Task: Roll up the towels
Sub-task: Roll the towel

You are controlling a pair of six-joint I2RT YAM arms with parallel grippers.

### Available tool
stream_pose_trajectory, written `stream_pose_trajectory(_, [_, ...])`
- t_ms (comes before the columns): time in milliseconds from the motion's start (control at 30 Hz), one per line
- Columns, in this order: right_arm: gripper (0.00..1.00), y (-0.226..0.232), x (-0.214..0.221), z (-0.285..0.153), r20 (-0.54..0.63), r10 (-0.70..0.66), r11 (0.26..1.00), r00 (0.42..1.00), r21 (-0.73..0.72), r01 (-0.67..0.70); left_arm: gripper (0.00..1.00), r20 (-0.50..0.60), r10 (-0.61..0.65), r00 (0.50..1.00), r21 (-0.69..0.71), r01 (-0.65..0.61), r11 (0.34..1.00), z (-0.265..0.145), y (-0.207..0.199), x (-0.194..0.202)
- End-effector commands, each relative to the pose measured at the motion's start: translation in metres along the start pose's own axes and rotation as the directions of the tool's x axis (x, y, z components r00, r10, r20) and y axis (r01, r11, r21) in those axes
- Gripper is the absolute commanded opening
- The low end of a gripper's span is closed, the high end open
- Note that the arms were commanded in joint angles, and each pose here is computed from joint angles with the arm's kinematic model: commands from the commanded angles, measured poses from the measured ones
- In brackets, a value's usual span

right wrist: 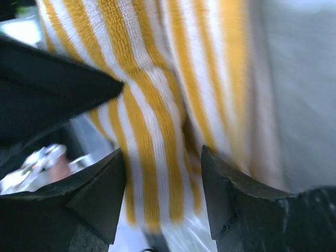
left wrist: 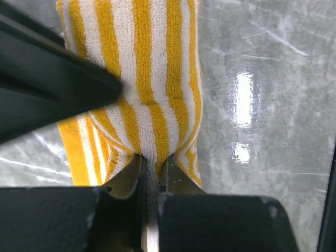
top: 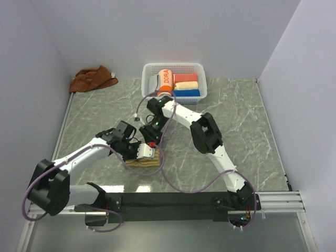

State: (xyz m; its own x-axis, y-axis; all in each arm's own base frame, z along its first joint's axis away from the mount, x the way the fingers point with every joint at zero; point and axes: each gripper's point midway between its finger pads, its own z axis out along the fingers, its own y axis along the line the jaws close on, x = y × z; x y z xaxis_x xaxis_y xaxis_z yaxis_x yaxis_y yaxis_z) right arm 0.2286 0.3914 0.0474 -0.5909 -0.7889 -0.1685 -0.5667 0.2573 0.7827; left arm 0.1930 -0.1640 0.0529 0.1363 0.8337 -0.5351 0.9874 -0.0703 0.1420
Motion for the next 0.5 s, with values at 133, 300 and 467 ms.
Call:
stream_pose_trajectory(133, [0.63, -0.015, -0.032, -0.142, 0.304, -0.195, 0.927, 0.933, 0.367, 0.074, 0.01, -0.106, -0.293, 0.95, 0.359, 0.312, 0.88, -0.01, -0.06, 0.022])
stream_pose_trajectory(300, [0.64, -0.02, -0.009, -0.183, 0.44, -0.236, 0.886, 0.867, 0.464, 0.006, 0.01, -0.127, -0.465, 0.876, 0.435, 0.471, 0.768, -0.008, -0.027, 0.019])
stream_pose_trajectory(467, [0.64, -0.002, 0.014, -0.195, 0.459, -0.35, 0.827, 0.816, 0.561, 0.039, 0.01, -0.156, -0.595, 0.789, 0.468, 0.589, 0.658, 0.003, 0.028, 0.027])
